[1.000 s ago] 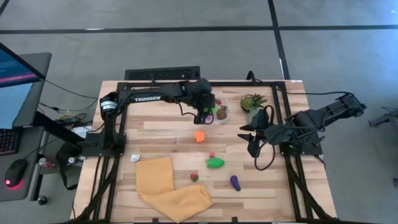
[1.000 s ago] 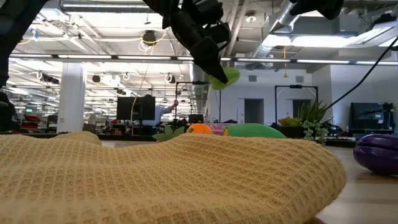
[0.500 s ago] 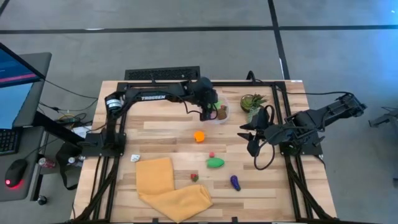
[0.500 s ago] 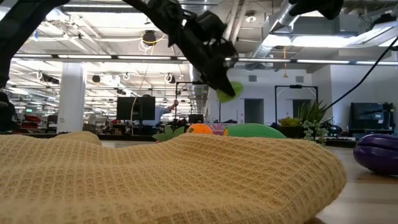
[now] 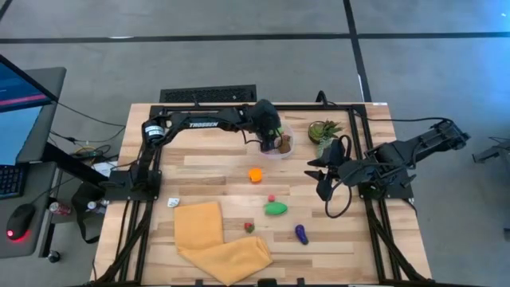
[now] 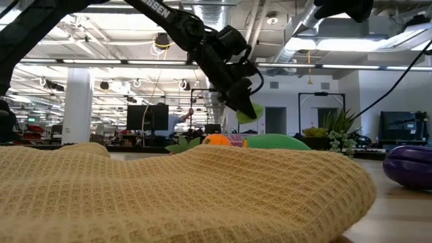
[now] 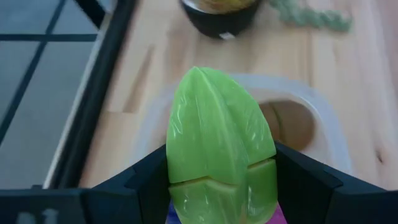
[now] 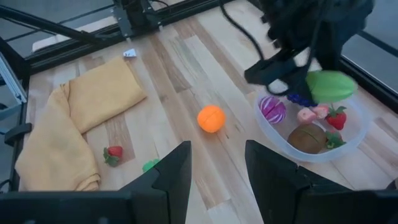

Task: Pick and placing Produce into tupperware
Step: Put the starfruit in the transparent bin, then put the orange in the transparent bin

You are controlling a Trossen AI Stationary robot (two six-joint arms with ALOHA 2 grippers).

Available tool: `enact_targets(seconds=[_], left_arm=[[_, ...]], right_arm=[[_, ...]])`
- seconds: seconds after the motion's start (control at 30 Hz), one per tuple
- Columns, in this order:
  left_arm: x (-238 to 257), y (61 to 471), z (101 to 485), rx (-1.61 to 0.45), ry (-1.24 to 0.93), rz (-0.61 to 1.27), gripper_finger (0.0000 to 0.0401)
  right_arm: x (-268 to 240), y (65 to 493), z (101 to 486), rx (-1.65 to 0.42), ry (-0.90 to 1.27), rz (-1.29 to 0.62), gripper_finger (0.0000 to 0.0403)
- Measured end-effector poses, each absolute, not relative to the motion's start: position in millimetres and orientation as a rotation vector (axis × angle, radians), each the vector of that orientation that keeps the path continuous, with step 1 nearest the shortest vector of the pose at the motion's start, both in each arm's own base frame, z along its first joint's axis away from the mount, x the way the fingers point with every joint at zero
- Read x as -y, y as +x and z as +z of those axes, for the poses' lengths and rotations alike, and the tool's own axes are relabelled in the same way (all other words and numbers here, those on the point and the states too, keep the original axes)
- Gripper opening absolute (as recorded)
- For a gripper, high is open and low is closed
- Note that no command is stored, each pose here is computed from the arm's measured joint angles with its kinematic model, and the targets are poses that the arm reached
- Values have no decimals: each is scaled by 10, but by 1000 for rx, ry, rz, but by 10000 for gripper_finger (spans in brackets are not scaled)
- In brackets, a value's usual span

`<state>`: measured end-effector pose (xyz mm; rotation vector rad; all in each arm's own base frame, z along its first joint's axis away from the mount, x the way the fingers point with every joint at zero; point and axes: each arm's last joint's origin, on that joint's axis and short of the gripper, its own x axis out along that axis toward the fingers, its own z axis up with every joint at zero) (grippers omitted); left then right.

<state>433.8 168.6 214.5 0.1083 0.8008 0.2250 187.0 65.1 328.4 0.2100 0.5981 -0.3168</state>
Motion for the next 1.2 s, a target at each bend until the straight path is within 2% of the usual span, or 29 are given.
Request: enact_targets(seconds=[0.3,0.8,1.2], left_arm=[[-1824,4357,1952,-796,-11,212,224],[-1845,4382,1989,-742,-34,215,226],[-1857,4369,1986,-753,-51,246,309]], right_arm=[[-635,1873,3127,-633,216,-345,172],[-634,1875,3124,-629,227,-349,172],[-634,1875,3124,-629,226,-351,172]])
